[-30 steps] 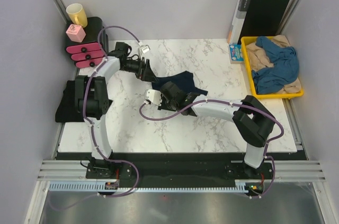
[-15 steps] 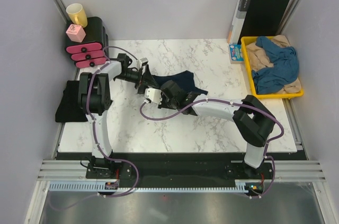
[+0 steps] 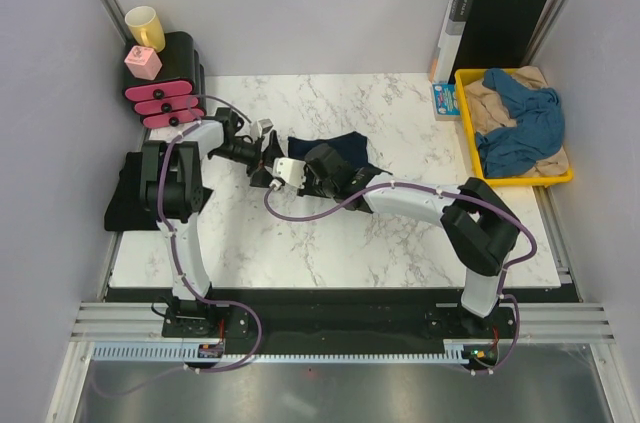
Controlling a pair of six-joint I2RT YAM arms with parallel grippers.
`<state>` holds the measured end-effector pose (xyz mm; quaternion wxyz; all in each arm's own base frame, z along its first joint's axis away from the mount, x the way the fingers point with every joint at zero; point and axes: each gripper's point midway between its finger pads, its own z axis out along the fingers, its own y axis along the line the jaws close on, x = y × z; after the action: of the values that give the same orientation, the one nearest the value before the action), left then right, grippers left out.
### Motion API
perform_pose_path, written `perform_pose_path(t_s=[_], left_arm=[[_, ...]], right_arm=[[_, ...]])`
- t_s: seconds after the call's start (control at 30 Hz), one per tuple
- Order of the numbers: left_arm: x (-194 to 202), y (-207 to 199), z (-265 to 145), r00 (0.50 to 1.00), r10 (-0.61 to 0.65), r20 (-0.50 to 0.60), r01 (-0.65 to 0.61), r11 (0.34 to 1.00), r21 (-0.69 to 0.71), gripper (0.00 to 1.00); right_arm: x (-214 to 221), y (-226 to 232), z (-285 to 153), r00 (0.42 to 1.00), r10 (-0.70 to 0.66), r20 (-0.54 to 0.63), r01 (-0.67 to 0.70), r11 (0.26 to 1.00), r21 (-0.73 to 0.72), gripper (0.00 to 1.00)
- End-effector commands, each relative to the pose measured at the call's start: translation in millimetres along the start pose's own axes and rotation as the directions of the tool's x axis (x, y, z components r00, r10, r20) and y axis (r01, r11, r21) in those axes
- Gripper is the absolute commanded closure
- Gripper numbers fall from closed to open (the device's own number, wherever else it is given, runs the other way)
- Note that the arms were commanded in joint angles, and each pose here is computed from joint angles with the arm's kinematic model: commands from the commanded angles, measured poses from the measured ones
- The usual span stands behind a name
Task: Fold and stack the t-shirts
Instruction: Put the neatly folded tshirt into the corner of the board with the left arm
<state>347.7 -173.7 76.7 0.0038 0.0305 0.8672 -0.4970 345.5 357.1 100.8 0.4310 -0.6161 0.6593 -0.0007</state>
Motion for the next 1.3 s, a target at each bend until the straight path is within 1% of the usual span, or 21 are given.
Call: perform_pose_path(t_s=[0.0, 0.03, 0.17, 0.33, 0.43, 0.47, 0.5, 0.67, 0.87, 1.1, 1.27], left_arm=[[-12.7, 11.9, 7.8, 0.998, -0.042, 0.039, 0.044, 0.998, -0.045, 0.01], [-17.8, 12.1, 9.3, 0.998, -0.027, 0.054, 0.03, 0.999, -0.042, 0.01], [-27.2, 21.0, 13.1, 0.994, -0.069, 0.088, 0.076, 0.995, -0.069, 0.01], [-37.7, 24.1, 16.2, 0.988, -0.097, 0.121, 0.105, 0.992, -0.066, 0.0], [-47.0, 10.4, 12.3, 0.987, -0.061, 0.146, 0.066, 0.997, -0.029, 0.0], [-48.8, 5.6, 11.1, 0.986, -0.073, 0.152, 0.076, 0.997, -0.015, 0.0], [-50.6, -2.1, 10.4, 0.986, -0.063, 0.155, 0.06, 0.998, 0.023, 0.0], [-51.2, -16.1, 6.1, 0.983, -0.064, 0.172, 0.054, 0.997, 0.063, 0.0], [-49.3, -37.4, -1.6, 0.981, -0.029, 0.193, 0.008, 0.994, 0.11, 0.0], [-50.3, -24.9, 13.3, 0.981, -0.06, 0.186, 0.041, 0.994, 0.103, 0.0], [-45.1, -11.5, 25.8, 0.98, -0.118, 0.162, 0.105, 0.991, 0.088, 0.0]], right_arm=[[-28.1, -26.4, -1.0, 0.997, -0.004, 0.072, -0.001, 0.997, 0.071, 1.0], [-29.0, -25.9, -1.2, 0.997, -0.007, 0.074, 0.001, 0.998, 0.069, 1.0], [-28.1, -25.9, -1.8, 0.997, -0.004, 0.073, -0.001, 0.998, 0.068, 1.0], [-28.2, -22.5, -2.4, 0.997, 0.0, 0.078, -0.005, 0.998, 0.056, 1.0], [-25.1, -18.5, -1.0, 0.997, 0.008, 0.075, -0.011, 0.999, 0.043, 1.0], [-24.8, -14.8, -0.6, 0.997, 0.009, 0.076, -0.011, 0.999, 0.033, 1.0], [-24.6, -14.1, -0.1, 0.997, 0.01, 0.075, -0.012, 0.999, 0.03, 1.0], [-22.4, -9.0, 3.9, 0.997, 0.017, 0.07, -0.019, 1.0, 0.016, 1.0], [-19.0, -7.0, 6.7, 0.998, 0.018, 0.06, -0.019, 1.0, 0.015, 1.0], [-24.8, -8.4, 11.2, 0.997, 0.017, 0.069, -0.018, 1.0, 0.016, 1.0], [-30.7, -12.6, 11.0, 0.997, 0.013, 0.079, -0.014, 1.0, 0.024, 1.0]])
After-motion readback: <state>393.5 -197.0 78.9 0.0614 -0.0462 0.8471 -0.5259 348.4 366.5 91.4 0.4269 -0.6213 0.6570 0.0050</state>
